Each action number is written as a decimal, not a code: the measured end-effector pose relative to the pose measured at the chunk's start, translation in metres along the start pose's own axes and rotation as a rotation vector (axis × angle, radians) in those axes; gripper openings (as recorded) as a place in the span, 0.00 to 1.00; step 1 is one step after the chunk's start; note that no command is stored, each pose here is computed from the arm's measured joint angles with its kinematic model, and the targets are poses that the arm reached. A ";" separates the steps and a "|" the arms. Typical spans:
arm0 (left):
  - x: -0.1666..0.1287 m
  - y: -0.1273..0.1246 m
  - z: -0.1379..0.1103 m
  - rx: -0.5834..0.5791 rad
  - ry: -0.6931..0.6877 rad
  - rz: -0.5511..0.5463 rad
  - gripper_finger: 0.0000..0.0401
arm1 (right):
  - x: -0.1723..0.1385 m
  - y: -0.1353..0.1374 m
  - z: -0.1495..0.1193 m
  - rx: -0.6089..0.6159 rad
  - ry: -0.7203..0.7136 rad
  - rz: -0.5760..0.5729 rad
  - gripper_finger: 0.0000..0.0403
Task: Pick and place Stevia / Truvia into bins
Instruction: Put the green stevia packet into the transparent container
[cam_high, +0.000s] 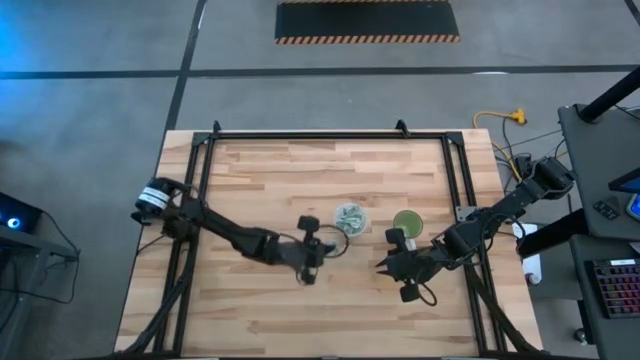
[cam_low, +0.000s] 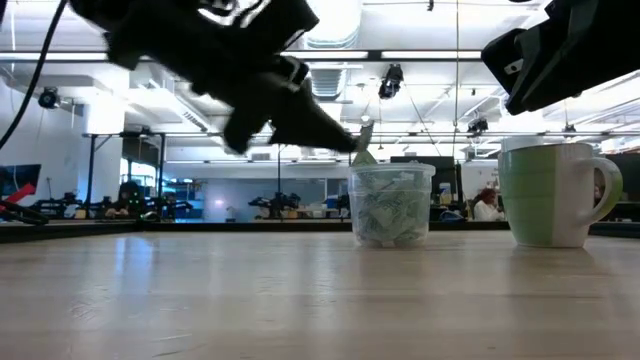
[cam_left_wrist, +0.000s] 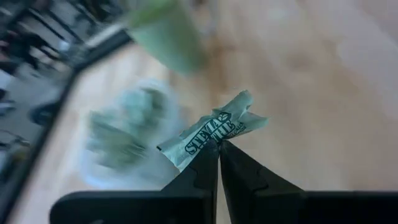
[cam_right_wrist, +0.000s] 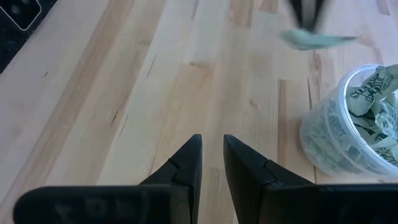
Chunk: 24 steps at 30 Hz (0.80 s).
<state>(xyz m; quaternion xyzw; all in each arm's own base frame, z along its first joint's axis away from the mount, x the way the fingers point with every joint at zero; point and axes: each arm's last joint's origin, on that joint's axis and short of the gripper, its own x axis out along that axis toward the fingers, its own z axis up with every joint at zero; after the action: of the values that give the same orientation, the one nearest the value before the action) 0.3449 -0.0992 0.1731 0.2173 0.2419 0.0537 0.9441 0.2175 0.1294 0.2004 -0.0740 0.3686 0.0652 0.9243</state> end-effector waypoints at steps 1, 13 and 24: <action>0.002 0.007 0.002 0.009 -0.009 0.023 0.00 | 0.000 0.000 0.000 0.001 -0.001 0.000 0.14; 0.032 0.086 0.013 -0.072 -0.067 0.063 0.00 | 0.000 0.000 0.000 0.003 -0.003 0.001 0.14; 0.034 0.090 0.013 -0.071 -0.065 -0.015 0.00 | 0.000 0.000 -0.001 -0.003 0.006 -0.001 0.14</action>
<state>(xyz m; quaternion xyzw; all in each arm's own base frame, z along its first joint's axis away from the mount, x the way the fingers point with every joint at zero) 0.3817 -0.0159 0.2082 0.1836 0.2106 0.0481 0.9590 0.2168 0.1291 0.1990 -0.0757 0.3712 0.0652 0.9231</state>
